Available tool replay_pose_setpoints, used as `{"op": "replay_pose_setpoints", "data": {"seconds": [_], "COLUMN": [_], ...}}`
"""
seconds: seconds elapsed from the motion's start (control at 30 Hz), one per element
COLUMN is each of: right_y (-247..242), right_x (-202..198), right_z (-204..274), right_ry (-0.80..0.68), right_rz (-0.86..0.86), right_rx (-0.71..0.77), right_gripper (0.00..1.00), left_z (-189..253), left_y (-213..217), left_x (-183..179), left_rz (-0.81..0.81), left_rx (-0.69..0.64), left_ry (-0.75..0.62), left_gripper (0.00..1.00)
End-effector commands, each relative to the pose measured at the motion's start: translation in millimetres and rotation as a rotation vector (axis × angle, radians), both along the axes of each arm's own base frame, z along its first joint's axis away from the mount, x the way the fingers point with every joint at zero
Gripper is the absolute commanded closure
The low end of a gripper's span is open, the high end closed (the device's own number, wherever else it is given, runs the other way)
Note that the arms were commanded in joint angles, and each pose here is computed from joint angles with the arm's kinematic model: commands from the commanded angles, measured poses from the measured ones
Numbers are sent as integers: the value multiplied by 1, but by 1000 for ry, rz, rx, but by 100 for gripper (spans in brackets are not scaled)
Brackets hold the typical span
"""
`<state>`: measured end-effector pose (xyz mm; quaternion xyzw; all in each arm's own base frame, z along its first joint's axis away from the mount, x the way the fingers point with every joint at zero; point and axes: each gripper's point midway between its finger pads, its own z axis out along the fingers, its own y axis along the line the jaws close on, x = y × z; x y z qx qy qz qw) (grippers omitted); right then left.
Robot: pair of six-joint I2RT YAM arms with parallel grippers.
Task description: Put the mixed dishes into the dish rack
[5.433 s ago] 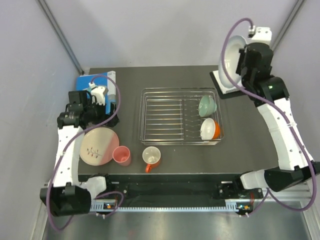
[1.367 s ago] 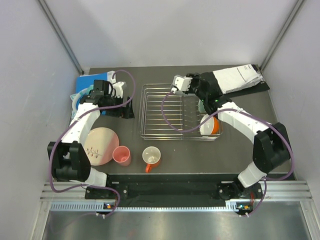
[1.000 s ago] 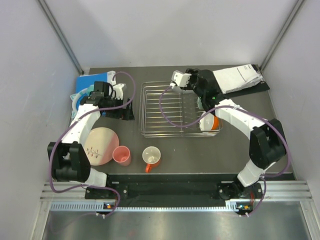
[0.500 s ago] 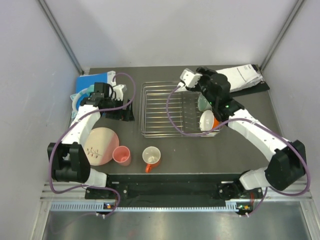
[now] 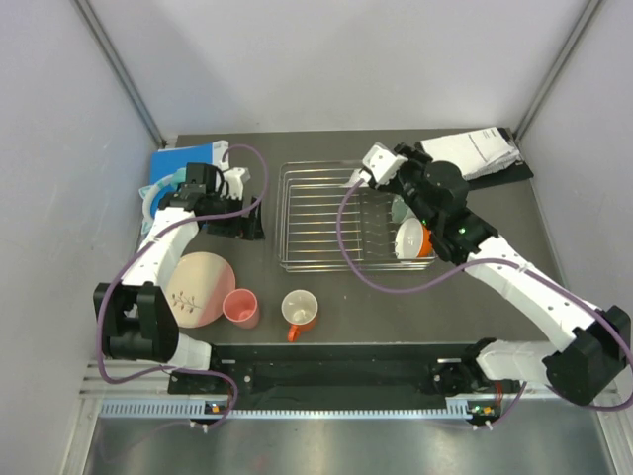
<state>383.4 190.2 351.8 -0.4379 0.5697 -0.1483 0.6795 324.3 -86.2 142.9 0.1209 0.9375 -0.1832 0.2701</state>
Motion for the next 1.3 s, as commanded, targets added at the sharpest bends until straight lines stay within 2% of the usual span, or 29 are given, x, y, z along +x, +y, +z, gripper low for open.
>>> {"op": "replay_pose_setpoints", "data": {"seconds": [0.0,0.03,0.07,0.1,0.13,0.2,0.27,0.37,0.53,0.57,0.63,0.67,0.7,0.73,0.8,0.83,0.9,0.93,0.97,1.0,1.07,1.13,1.27], "right_y": [31,37,49,56,62,75,96,131,191,202,228,239,248,262,282,295,314,326,336,346,360,371,386], "right_x": [-43,-51,-60,-67,-70,-78,-85,-95,-102,-102,-99,-99,-98,-92,-94,-89,-93,-89,-95,-94,-101,-103,-109], "right_z": [26,29,38,37,21,24,7,-16,-34,-18,-42,-23,-24,-46,-36,-58,-54,-78,-74,-96,-101,-124,-152], "right_ry": [47,76,106,187,285,404,523,630,784,788,898,898,920,967,996,1039,1065,1112,1133,1186,1222,1273,1344], "right_rz": [93,110,139,147,140,162,212,274,382,423,444,490,500,485,537,526,570,559,596,582,612,600,592], "right_rx": [245,296,360,462,472,584,587,601,626,646,610,626,627,602,615,594,603,586,584,573,571,562,551], "right_gripper": [48,48,47,46,46,46,46,45,45,45,45,45,45,45,45,45,45,45,45,45,44,43,43], "left_z": [35,39,57,64,73,95,109,105,70,59,47,38,32,26,11,6,-9,-14,-23,-27,-42,-51,-67], "left_y": [14,18,28,37,44,67,86,113,151,164,177,187,192,193,205,209,211,210,202,200,199,204,199], "left_x": [4,-2,-1,-3,-6,-19,-34,-60,-99,-108,-117,-124,-129,-137,-151,-156,-172,-176,-183,-186,-192,-191,-190], "left_rz": [14,19,45,53,62,87,127,175,247,301,322,366,357,359,372,376,352,335,315,285,284,289,281], "left_rx": [58,69,85,119,141,207,250,289,276,251,234,194,191,171,155,155,145,142,117,122,132,161,135], "left_ry": [-98,-84,-127,-146,-168,-226,-267,-244,-117,-87,-56,-22,-4,29,67,82,130,147,180,185,207,198,192], "left_gripper": [4,4,3,3,2,1,1,1,1,1,1,2,2,2,3,4,6,6,7,7,7,8,9]}}
